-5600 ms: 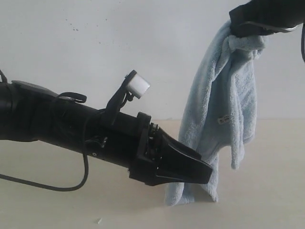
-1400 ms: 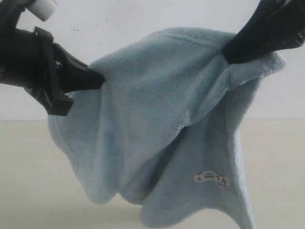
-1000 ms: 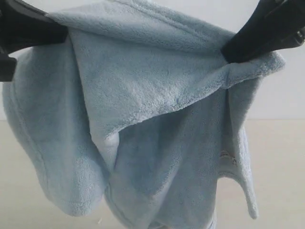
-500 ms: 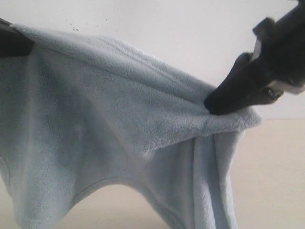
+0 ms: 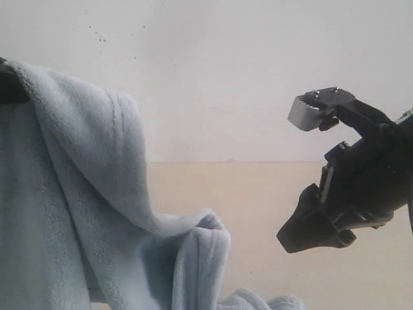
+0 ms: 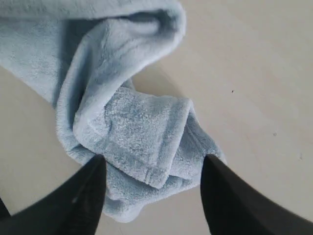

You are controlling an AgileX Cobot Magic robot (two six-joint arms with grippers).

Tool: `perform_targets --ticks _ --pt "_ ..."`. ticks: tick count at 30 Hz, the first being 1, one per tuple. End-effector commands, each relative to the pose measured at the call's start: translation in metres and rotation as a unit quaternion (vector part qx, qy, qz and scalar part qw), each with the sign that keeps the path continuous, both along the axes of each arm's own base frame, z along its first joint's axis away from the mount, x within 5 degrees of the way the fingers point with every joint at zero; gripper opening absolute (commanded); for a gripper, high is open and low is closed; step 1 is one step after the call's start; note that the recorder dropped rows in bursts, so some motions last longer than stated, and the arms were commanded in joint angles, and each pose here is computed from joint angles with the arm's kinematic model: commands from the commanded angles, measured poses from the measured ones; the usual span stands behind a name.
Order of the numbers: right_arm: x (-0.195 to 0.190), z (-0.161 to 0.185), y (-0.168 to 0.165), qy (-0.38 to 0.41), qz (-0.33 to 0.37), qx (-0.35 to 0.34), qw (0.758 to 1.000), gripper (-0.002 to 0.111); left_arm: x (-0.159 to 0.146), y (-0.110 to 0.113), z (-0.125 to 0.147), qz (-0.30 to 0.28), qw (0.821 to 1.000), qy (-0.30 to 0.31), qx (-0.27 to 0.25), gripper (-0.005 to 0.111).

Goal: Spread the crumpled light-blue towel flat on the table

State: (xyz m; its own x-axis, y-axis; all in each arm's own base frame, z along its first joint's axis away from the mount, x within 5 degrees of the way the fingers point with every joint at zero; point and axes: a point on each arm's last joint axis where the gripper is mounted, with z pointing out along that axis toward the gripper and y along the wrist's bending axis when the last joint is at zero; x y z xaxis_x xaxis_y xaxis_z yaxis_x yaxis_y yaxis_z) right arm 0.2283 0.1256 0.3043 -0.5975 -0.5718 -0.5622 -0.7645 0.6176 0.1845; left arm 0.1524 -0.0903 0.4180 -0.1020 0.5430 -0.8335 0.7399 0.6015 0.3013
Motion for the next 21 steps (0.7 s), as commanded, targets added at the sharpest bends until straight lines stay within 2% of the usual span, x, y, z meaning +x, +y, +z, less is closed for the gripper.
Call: perform_targets --ticks 1,6,11,21 --pt "-0.004 -0.011 -0.004 0.013 0.006 -0.019 1.000 0.054 -0.002 0.004 0.000 0.019 1.000 0.010 0.007 0.004" --pt "-0.009 -0.037 -0.008 0.029 -0.006 -0.029 0.999 0.054 -0.002 0.006 -0.003 0.027 0.999 0.026 0.017 0.004" --pt "-0.011 -0.060 -0.002 0.073 0.007 -0.009 0.997 0.054 -0.002 0.006 -0.004 0.032 0.999 0.033 0.011 0.004" --pt "0.004 -0.097 0.008 0.139 0.013 0.002 0.990 0.054 -0.005 0.006 -0.008 0.025 0.998 0.054 0.022 0.004"
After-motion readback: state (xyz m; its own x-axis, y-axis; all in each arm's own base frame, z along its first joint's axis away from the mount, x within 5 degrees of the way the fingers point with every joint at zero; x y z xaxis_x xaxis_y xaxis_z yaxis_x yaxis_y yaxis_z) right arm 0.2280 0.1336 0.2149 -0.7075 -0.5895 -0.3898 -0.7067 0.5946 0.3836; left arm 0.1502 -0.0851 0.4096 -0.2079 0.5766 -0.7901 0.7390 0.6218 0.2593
